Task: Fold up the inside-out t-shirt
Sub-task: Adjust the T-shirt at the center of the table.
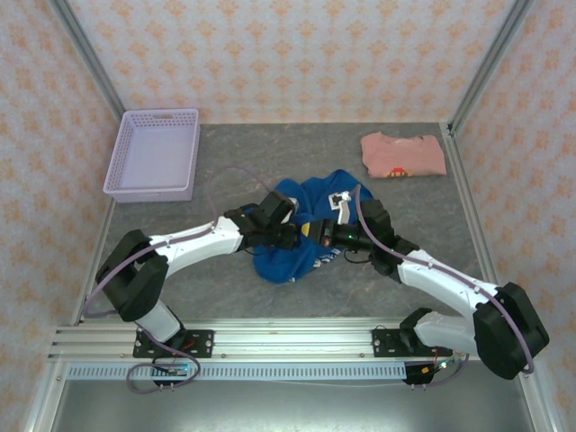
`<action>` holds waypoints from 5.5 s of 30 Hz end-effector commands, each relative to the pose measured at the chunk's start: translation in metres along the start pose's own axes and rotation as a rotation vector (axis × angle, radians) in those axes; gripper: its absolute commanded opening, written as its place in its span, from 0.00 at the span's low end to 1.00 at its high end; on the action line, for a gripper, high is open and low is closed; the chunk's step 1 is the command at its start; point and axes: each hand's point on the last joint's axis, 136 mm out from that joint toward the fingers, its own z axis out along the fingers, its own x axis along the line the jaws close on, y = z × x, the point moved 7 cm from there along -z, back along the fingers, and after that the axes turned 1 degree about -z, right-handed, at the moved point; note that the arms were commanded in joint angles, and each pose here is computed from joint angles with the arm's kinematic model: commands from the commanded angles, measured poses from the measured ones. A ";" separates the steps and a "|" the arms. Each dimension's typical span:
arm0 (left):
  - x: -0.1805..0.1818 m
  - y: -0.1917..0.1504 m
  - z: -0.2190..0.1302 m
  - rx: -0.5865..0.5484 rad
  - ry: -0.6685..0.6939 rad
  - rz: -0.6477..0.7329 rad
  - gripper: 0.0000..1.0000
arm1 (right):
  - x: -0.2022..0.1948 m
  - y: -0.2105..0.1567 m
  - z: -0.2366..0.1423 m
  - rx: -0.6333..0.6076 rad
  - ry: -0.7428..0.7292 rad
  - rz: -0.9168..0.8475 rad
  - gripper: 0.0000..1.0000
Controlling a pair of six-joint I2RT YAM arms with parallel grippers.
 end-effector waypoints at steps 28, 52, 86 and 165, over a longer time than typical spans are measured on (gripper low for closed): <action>-0.025 -0.028 -0.136 -0.318 -0.644 0.353 0.00 | 0.049 -0.015 -0.021 0.145 -0.314 -0.814 0.54; -0.022 -0.027 -0.132 -0.291 -0.606 0.337 0.00 | 0.060 -0.014 0.002 0.136 -0.186 -0.774 0.27; -0.010 -0.009 -0.139 -0.354 -0.227 0.325 0.50 | 0.088 0.061 0.006 0.066 0.239 0.066 0.00; -0.028 0.006 -0.130 -0.360 -0.173 0.297 0.29 | 0.089 0.074 -0.009 -0.009 0.224 0.090 0.00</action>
